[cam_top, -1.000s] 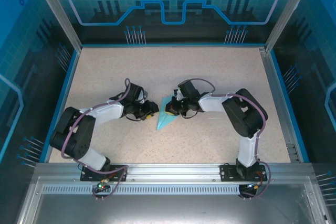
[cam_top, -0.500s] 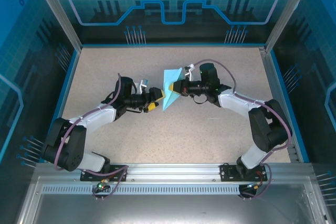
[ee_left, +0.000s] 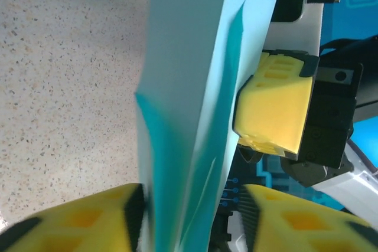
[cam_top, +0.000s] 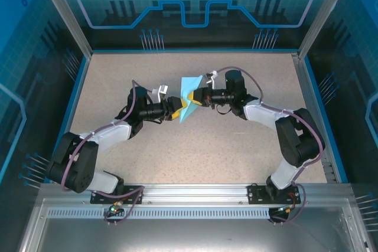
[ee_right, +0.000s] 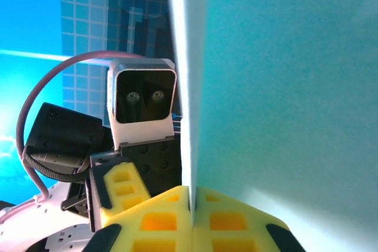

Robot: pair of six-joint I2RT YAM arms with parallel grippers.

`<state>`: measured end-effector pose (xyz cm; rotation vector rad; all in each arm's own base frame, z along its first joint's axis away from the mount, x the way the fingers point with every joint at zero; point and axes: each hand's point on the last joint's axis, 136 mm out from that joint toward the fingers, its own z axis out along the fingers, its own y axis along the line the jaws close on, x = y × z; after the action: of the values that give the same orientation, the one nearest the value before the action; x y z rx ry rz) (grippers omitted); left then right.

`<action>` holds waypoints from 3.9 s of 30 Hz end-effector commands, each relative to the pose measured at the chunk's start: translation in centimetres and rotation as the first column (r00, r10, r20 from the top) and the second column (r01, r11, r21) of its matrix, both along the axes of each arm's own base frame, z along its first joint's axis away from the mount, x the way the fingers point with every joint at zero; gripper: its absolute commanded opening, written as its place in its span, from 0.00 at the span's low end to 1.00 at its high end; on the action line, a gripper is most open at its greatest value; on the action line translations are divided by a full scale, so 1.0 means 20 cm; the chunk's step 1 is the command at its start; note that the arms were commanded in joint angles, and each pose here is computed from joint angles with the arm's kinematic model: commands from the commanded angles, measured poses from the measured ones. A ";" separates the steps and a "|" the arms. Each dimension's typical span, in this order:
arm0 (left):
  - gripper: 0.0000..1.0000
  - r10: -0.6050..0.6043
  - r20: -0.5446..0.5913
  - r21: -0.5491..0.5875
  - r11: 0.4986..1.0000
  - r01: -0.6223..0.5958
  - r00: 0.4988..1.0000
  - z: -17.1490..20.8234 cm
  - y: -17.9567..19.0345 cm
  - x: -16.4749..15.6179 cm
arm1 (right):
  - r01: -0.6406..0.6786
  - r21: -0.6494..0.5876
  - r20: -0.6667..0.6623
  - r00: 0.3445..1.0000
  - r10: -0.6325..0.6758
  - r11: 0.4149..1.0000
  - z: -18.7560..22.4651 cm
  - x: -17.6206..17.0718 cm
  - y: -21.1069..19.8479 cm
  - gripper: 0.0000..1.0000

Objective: Fold a paper plane with a square sheet of paper (pick it up from the middle)
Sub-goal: Turn over the paper at the center of the table, then move the paper to the center of the table.

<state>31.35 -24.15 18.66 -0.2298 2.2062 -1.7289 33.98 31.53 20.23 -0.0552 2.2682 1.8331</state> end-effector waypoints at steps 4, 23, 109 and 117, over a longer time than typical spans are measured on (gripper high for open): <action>0.21 0.018 0.058 0.026 0.999 -0.020 0.998 0.04 0.01 0.00 | -0.014 -0.002 -0.016 1.000 0.014 1.000 -0.03 0.01 -0.02 0.10; 0.08 0.066 0.116 0.725 0.677 -0.130 0.991 -0.13 0.27 -0.02 | 0.301 -0.556 0.109 0.951 -0.291 0.775 -0.27 -0.01 -0.56 0.83; 0.91 0.414 -0.162 0.679 0.705 -0.203 0.896 -0.48 0.68 0.06 | -0.277 -0.636 -0.058 0.948 0.313 0.721 -0.81 -0.42 -0.10 0.34; 0.91 0.397 -0.196 0.594 0.775 -0.214 0.897 -0.48 0.60 0.05 | 0.075 -0.616 0.055 0.997 -0.053 0.784 -0.52 -0.24 -0.08 0.36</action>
<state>32.51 -11.12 9.00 -0.6896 2.6188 -0.7460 28.36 29.88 9.31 -0.3572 2.7167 1.0170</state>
